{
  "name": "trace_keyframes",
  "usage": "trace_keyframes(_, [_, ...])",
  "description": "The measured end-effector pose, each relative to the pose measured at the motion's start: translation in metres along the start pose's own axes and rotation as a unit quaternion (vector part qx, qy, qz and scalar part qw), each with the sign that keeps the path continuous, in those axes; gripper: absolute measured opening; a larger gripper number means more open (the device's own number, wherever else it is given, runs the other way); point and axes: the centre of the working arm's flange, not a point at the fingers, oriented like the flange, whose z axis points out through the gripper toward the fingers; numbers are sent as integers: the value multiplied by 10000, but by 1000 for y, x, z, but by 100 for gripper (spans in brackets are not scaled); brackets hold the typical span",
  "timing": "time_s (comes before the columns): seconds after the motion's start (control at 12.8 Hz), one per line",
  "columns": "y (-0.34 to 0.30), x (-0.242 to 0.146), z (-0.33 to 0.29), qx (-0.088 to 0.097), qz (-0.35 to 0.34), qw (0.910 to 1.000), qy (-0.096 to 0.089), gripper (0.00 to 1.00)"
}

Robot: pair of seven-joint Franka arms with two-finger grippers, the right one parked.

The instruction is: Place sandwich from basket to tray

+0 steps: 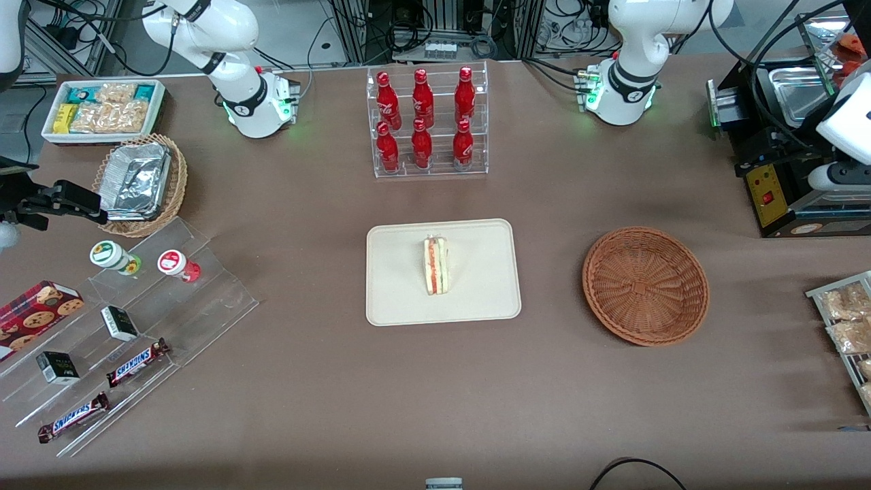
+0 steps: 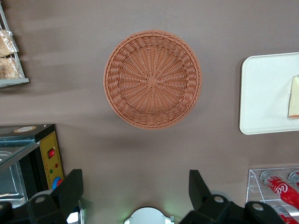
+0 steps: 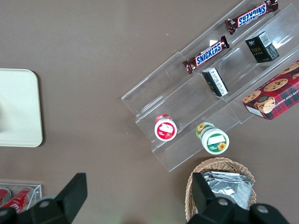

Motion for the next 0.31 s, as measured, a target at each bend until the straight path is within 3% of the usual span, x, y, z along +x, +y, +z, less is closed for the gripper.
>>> trace_keyframes(0.31, [0, 1, 0, 0, 0, 10000, 19, 100])
